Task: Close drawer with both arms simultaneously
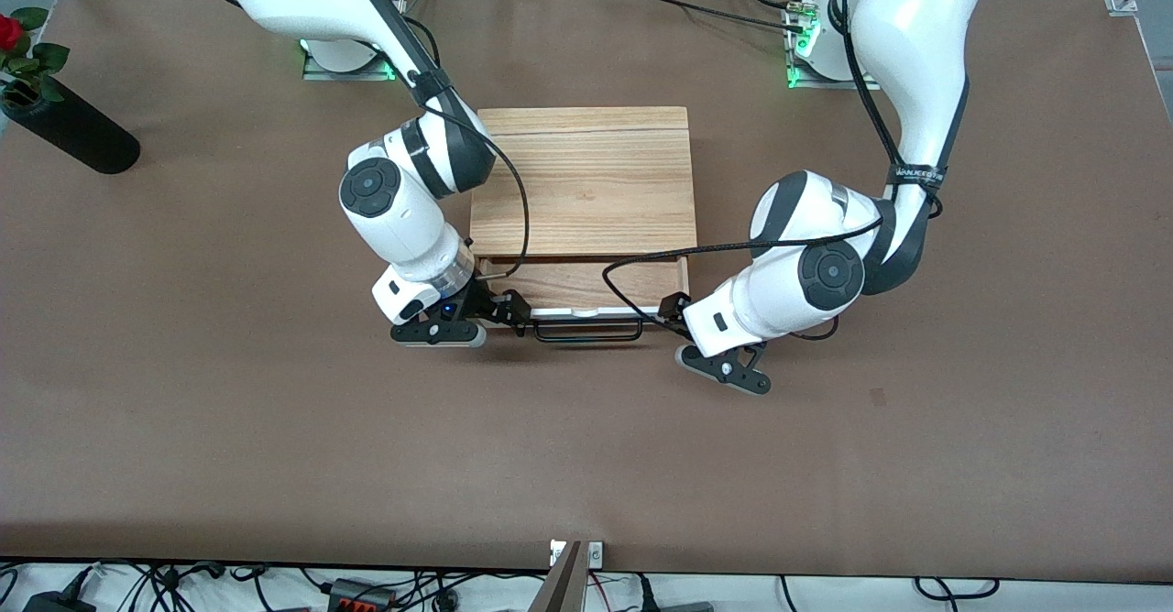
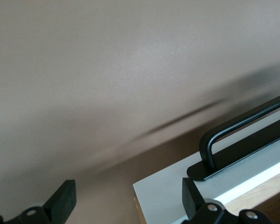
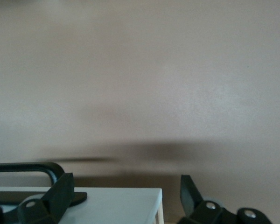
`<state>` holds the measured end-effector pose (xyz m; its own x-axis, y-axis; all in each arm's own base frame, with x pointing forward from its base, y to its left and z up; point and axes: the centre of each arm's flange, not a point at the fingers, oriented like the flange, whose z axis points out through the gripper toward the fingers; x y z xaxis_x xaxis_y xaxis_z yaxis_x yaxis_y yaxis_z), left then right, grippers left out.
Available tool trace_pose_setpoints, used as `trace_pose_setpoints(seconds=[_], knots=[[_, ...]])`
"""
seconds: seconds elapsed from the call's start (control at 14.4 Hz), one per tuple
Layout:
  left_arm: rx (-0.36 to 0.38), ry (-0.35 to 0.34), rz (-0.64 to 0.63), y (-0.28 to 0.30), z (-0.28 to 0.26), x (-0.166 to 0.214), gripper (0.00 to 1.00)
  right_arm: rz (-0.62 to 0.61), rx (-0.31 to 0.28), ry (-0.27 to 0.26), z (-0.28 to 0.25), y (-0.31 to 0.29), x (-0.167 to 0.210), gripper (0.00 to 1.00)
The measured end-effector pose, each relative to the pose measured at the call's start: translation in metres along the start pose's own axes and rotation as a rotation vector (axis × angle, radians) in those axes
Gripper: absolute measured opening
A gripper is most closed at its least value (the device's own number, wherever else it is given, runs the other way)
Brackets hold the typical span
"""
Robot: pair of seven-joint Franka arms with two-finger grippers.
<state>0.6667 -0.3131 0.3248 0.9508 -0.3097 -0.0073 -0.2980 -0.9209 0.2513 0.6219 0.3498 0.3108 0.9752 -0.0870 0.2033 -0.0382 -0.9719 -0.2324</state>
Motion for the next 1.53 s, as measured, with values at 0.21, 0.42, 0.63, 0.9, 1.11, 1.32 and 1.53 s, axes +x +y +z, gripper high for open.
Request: trace_pose_setpoints(seconds=[0.21,0.42,0.63,0.9,1.11,1.32,1.53], knots=[[-0.001,-0.025,-0.001,0.000,0.003,-0.003,1.00,-0.003,-0.014,-0.032,-0.001,-0.002,-0.002,1.00],[-0.001,-0.065,0.002,0.004,0.005,-0.007,1.00,-0.006,-0.037,-0.083,-0.003,-0.002,-0.006,1.00],[0.000,-0.130,0.011,0.010,0.012,-0.015,1.00,-0.016,-0.068,-0.151,-0.003,-0.005,-0.017,1.00],[-0.023,-0.209,0.021,0.023,0.021,-0.026,1.00,-0.027,-0.108,-0.237,0.001,-0.006,-0.031,1.00],[-0.066,-0.267,0.003,0.023,0.026,-0.032,1.00,-0.041,-0.122,-0.280,0.004,-0.011,-0.042,1.00],[-0.081,-0.282,-0.008,0.021,0.027,-0.034,1.00,-0.050,-0.126,-0.292,0.004,-0.012,-0.044,1.00],[-0.082,-0.316,-0.007,0.021,0.029,-0.038,1.00,-0.055,-0.129,-0.307,0.005,-0.015,-0.048,1.00]])
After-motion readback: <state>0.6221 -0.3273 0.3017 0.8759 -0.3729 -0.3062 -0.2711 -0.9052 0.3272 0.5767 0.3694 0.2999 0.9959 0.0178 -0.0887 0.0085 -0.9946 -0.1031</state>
